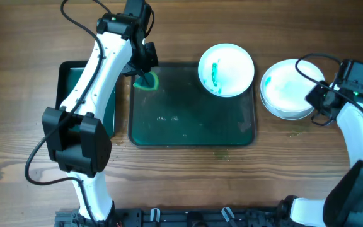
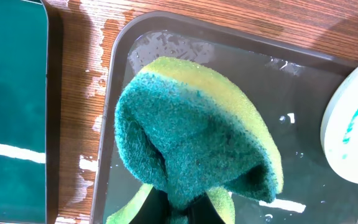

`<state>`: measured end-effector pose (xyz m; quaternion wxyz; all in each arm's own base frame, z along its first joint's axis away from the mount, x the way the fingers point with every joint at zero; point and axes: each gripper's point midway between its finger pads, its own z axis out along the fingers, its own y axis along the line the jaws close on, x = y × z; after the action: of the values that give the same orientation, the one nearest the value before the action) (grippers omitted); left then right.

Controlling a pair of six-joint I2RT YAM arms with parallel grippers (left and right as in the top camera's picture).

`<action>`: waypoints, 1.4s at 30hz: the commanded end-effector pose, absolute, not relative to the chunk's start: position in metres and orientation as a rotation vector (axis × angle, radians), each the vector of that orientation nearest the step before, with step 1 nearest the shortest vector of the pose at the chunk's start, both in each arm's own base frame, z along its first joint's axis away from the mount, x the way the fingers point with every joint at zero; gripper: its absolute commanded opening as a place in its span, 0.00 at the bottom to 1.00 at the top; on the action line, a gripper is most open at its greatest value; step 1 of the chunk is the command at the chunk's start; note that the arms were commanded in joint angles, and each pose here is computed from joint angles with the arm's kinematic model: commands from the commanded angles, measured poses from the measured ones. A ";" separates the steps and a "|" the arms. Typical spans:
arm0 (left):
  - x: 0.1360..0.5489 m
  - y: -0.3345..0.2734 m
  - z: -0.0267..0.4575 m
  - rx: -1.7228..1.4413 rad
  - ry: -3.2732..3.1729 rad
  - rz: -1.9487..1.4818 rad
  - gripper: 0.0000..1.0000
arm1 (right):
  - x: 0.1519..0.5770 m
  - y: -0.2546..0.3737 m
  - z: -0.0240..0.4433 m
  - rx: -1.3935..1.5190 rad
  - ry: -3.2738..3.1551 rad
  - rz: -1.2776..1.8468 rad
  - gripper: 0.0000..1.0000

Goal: Clean dirty plates on tray and stack at the side
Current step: 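Lower the plate onto the first cleaned plate at the right side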

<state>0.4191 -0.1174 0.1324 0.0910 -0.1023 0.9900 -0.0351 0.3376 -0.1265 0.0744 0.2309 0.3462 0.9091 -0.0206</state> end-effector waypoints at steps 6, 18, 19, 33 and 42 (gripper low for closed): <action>0.422 -0.119 0.144 -0.282 2.913 -0.131 0.04 | 0.338 -0.124 0.046 0.978 2.567 -0.038 0.33; 0.423 -0.119 0.144 -0.282 2.912 -0.132 0.04 | 0.400 -0.050 0.151 0.455 2.598 0.296 0.49; 0.423 -0.119 0.144 -0.282 2.912 -0.132 0.04 | 0.407 -0.041 0.157 0.410 2.581 0.301 0.49; 0.423 -0.119 0.144 -0.282 2.909 -0.134 0.04 | 0.462 0.041 0.062 0.076 2.651 0.472 0.42; 0.423 -0.119 0.144 -0.282 2.910 -0.134 0.04 | 0.481 0.061 0.031 0.003 2.623 0.481 0.32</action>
<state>0.4201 -0.1176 0.1326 0.0930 -0.1009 0.9899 -0.0357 0.4779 0.0442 0.0343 0.2331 0.0256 0.9584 0.1629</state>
